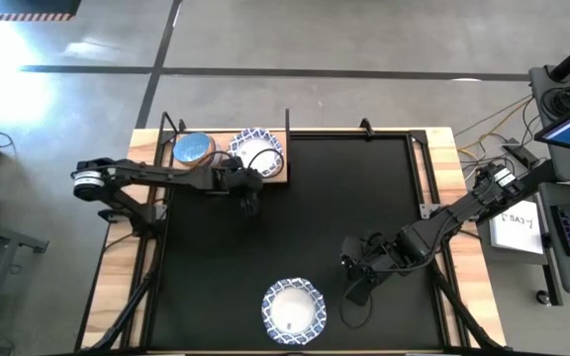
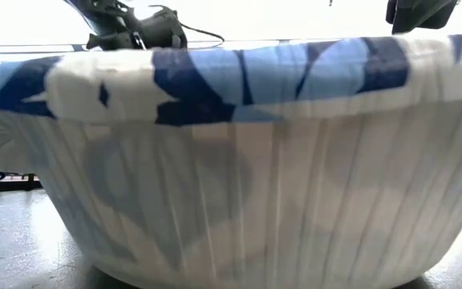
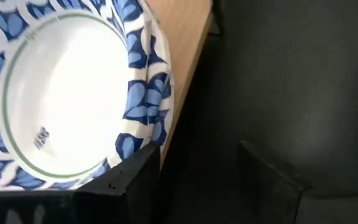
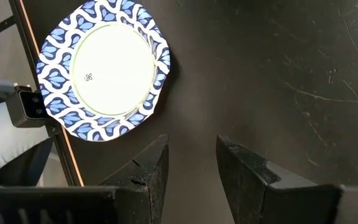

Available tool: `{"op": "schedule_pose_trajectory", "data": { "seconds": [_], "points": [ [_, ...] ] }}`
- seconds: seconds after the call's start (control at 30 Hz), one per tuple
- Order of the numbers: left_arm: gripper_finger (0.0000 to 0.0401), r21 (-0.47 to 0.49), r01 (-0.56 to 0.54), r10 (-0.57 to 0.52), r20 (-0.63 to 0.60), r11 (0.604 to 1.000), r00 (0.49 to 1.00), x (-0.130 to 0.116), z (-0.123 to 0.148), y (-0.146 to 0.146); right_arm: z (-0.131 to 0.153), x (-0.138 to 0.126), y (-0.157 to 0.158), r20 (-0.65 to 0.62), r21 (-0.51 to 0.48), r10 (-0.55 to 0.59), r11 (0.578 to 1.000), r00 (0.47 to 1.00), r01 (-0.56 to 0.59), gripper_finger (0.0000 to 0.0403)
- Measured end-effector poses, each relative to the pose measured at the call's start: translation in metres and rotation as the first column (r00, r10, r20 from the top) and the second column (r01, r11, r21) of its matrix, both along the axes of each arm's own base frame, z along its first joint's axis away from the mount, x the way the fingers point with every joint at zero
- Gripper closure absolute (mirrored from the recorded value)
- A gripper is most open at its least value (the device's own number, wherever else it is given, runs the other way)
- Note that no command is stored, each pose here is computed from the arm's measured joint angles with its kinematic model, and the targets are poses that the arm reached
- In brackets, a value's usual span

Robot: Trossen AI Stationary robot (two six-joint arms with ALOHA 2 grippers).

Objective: Place and stack bowls onto a shelf
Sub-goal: Adjust the stack of white bowls on the shelf, then stack the white bowl on top of the other white bowl on the shelf

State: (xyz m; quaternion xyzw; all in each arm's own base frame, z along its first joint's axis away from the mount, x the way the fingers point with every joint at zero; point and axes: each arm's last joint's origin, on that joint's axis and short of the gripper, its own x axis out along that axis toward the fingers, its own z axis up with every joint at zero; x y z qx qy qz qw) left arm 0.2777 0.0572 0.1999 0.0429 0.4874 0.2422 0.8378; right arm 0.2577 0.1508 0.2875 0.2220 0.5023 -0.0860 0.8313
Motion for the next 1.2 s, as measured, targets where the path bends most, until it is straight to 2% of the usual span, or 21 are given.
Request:
{"op": "schedule_pose_trajectory", "data": {
  "seconds": [0.2,0.33,0.47,0.57,0.7,0.87,1.1,1.2],
  "points": [
    [0.0205,0.001,-0.03,0.03,-0.026,1.0,0.999,0.005,-0.013,0.012,0.0,0.0,0.0,0.0,0.0,0.0,1.0,1.0,0.0,0.028],
    [0.0205,-0.007,-0.033,0.033,-0.024,0.999,0.999,0.007,-0.015,0.01,0.0,0.0,0.0,-0.001,0.007,-0.01,1.0,1.0,0.01,0.028],
    [0.0205,-0.013,-0.029,0.03,0.036,0.999,0.999,0.009,-0.001,0.004,0.0,0.0,0.0,-0.001,0.006,-0.01,1.0,1.0,0.01,0.028],
    [0.021,-0.066,-0.013,0.019,0.085,0.998,0.996,0.011,0.011,-0.004,0.0,0.0,0.0,-0.001,0.01,-0.019,1.0,1.0,0.019,0.028],
    [0.0219,-0.204,0.038,-0.008,0.149,0.978,0.989,0.014,0.017,-0.021,-0.003,0.003,0.002,0.024,0.065,-0.079,0.995,0.997,0.077,0.028],
    [0.023,-0.365,0.094,-0.031,0.175,0.926,0.984,0.015,0.017,-0.048,-0.01,0.01,0.011,0.091,0.198,-0.15,0.972,0.985,0.13,0.028],
    [0.0235,-0.434,0.183,-0.109,0.191,0.882,0.976,0.013,0.017,-0.096,-0.031,0.018,0.016,0.115,0.299,-0.249,0.932,0.962,0.206,0.028],
    [0.0235,-0.387,0.201,-0.126,0.212,0.9,0.969,0.011,0.022,-0.116,-0.05,0.023,0.019,0.065,0.296,-0.29,0.919,0.955,0.259,0.028]
  ]
}}
